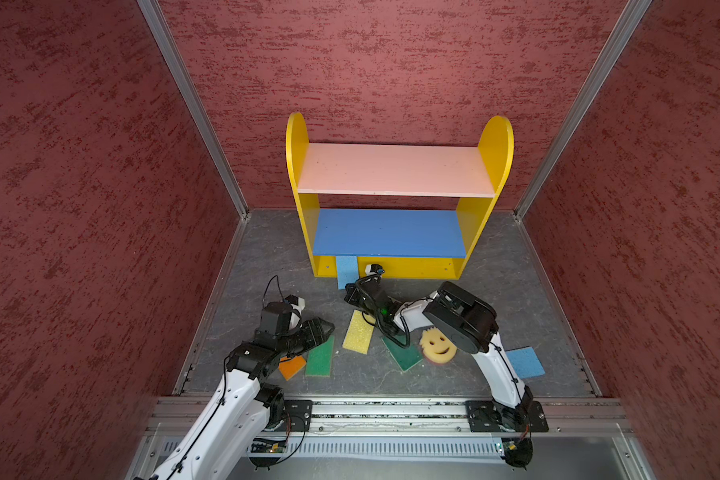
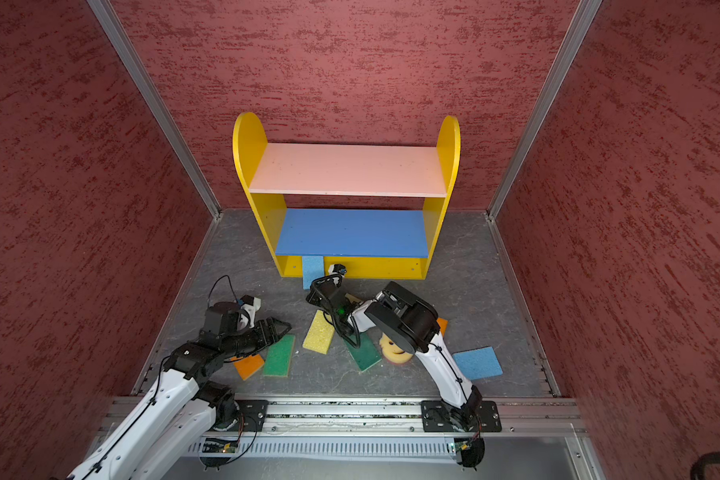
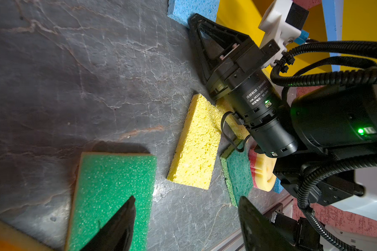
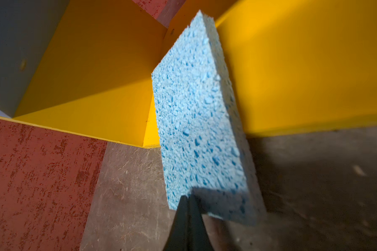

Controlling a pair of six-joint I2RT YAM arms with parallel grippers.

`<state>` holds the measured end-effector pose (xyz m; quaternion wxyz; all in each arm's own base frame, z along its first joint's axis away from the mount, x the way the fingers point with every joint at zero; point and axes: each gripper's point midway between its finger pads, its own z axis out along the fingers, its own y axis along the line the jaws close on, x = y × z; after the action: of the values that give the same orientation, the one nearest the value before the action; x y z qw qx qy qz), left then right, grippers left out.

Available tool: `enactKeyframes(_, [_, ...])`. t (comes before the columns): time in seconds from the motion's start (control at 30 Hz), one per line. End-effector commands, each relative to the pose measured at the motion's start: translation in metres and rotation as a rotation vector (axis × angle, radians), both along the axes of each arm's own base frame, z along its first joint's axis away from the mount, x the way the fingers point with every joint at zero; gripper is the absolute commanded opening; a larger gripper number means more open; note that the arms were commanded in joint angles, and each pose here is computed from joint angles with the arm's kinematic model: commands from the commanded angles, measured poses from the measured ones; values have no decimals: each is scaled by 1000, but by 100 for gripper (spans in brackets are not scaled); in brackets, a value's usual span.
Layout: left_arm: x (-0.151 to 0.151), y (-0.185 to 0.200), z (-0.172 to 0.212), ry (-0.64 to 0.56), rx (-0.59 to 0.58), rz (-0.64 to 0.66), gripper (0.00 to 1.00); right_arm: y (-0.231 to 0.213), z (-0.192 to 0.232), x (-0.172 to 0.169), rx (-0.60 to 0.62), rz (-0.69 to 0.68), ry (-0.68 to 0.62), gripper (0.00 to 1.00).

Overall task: Place and organize the cleaning sponges onto the shelf
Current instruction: 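Push the blue sponge with the right gripper into the lower shelf compartment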

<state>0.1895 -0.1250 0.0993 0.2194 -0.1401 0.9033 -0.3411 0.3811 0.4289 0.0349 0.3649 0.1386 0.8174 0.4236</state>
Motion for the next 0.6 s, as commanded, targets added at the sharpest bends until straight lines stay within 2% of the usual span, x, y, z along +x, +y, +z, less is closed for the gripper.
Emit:
enactKeyframes(0.0, [-1,-1,-1,-8,-4,-6,74,-16,-30,-10,-35,-64,77,0])
enactKeyframes(0.43, [0,-1,1,-13,-4,-5,74,-9,-6,-24,-63,-10,0,0])
enactKeyframes(0.57, [-1,-1,0,-9,-3,-6,73,-11,-7,-32,-82,0,11,0])
